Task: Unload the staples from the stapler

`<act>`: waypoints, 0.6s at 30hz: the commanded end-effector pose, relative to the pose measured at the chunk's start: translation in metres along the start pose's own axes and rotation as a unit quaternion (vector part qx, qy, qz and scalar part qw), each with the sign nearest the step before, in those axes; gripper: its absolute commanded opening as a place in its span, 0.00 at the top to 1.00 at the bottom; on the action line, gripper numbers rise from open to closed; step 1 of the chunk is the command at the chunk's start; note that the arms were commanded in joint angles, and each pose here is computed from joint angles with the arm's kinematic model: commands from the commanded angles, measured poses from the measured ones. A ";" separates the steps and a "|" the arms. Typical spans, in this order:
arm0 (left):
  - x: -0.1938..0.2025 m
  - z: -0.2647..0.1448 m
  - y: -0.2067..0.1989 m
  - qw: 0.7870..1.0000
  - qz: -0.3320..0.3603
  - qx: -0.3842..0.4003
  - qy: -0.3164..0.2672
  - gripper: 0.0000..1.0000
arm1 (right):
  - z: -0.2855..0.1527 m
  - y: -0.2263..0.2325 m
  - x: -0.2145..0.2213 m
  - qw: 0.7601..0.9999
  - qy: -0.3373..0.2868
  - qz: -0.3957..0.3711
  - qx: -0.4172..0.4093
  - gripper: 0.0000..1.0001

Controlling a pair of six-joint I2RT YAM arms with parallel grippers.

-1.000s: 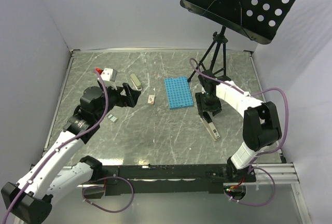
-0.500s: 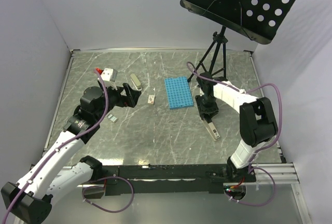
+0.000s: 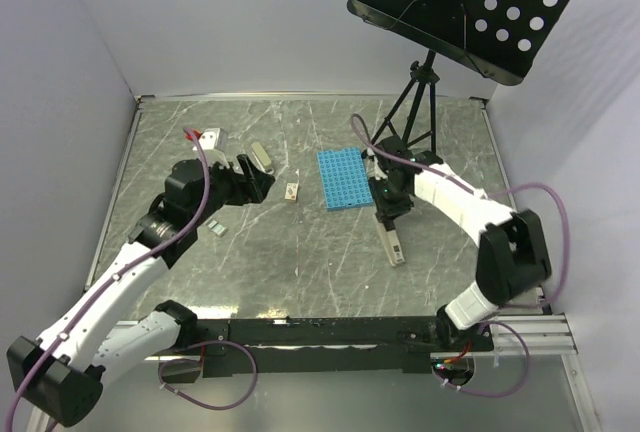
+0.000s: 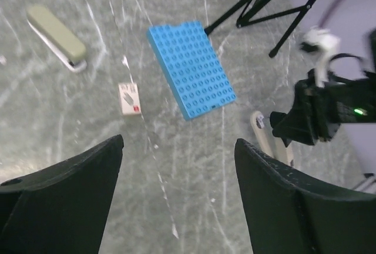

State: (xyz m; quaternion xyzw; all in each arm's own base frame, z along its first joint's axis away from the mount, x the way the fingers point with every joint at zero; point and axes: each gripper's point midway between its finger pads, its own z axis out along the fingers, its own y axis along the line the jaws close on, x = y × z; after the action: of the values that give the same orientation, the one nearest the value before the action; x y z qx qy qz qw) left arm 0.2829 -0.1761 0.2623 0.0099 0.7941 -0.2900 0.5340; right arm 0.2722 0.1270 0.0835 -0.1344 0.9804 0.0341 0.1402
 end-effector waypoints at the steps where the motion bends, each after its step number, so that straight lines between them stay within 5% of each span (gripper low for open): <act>1: 0.005 0.002 -0.017 0.996 -0.076 0.018 0.036 0.20 | -0.074 0.063 -0.049 0.981 -0.156 -0.061 -0.103 1.00; 11: 0.035 0.025 -0.032 0.985 -0.119 0.060 0.106 0.33 | -0.156 0.159 -0.072 0.918 -0.279 -0.109 -0.260 1.00; 18: 0.061 0.036 -0.048 0.970 -0.150 0.117 0.152 0.37 | -0.159 0.175 -0.074 0.909 -0.283 -0.122 -0.279 1.00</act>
State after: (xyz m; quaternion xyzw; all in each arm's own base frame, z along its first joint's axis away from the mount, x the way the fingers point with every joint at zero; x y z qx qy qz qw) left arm 0.2748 -0.2314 0.2043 -0.0181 0.8474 -0.3911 0.3586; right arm 0.2433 0.2733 0.2080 -0.2670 0.8729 0.2681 0.3081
